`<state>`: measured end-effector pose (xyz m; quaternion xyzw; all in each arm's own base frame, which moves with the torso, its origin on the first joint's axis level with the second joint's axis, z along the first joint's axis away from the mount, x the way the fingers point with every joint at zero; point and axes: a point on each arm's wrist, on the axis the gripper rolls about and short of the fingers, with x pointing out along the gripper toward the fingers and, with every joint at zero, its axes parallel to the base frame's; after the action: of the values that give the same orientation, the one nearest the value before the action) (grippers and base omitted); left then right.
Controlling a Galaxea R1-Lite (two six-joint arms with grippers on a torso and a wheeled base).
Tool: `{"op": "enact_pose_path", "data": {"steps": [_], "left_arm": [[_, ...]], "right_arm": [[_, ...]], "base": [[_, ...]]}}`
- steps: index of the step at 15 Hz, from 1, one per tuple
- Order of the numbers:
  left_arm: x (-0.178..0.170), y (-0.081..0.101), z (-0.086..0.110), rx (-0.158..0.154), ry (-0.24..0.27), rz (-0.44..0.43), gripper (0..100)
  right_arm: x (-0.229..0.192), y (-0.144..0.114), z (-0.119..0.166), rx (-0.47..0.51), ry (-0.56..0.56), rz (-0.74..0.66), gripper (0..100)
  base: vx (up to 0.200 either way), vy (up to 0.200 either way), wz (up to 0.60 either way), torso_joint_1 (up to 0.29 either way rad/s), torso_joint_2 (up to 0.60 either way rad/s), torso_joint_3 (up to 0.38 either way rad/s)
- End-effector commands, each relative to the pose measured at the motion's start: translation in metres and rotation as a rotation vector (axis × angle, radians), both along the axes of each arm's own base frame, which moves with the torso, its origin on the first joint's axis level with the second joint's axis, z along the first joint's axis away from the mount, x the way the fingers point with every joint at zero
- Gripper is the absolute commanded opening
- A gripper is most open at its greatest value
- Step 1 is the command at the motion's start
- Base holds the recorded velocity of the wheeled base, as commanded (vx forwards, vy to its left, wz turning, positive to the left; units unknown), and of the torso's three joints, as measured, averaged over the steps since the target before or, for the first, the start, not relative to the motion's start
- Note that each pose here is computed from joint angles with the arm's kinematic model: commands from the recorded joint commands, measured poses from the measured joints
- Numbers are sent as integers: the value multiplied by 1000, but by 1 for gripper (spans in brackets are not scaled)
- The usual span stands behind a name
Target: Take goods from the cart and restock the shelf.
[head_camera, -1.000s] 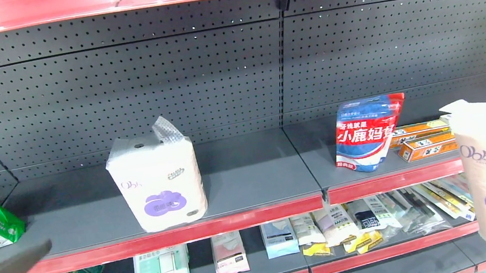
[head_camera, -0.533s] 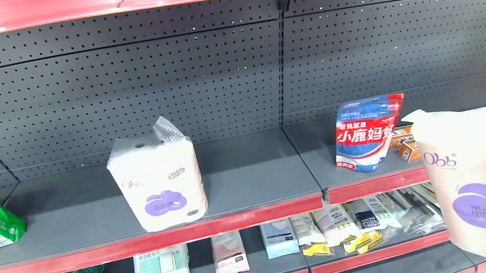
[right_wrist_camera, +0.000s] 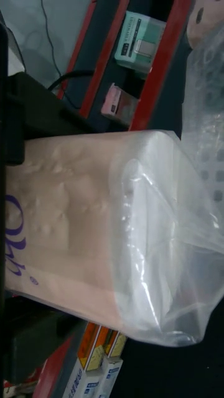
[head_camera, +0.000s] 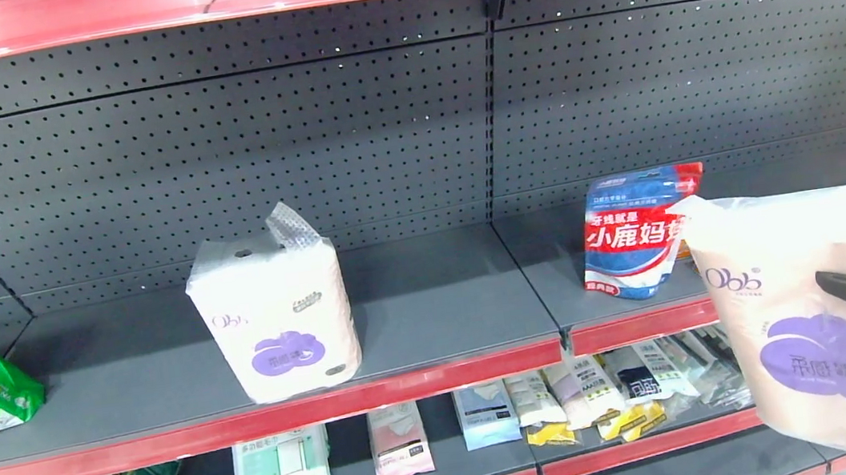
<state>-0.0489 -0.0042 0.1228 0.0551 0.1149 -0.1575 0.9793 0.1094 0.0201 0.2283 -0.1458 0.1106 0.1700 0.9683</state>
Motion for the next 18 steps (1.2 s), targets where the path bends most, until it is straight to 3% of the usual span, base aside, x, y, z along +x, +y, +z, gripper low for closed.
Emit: {"op": "enact_pose_path", "data": {"steps": [1, 2, 3, 4, 6, 9, 18], "left_arm": [[11, 2, -11, 3, -13, 161, 100], [12, 5, -18, 10, -76, 284, 100], [12, 6, -25, -6, -105, 345, 100], [11, 5, -29, -32, -113, 334, 100], [10, 1, -26, -69, -108, 174, 100], [12, 1, -29, -67, -90, 179, 100], [14, 1, -31, -64, -70, 178, 100]], "right_arm": [[1, 0, -2, -3, 11, 2, 0], [1, 0, -2, -3, 11, 2, 0], [1, 0, -3, -3, 13, 2, 0], [1, 0, -4, -2, 16, 1, 0], [1, 0, -3, 8, 18, -5, 0], [2, 0, -1, 9, 12, -5, 0], [8, 1, 4, 10, 9, -5, 0]], "base": [[0, 0, 0, 0, 0, 0], [0, 0, 0, 0, 0, 0], [0, 0, 0, 0, 0, 0], [0, 0, 0, 0, 0, 0], [0, 0, 0, 0, 0, 0], [0, 0, 0, 0, 0, 0], [0, 0, 600, 5, 1, 1]]}}
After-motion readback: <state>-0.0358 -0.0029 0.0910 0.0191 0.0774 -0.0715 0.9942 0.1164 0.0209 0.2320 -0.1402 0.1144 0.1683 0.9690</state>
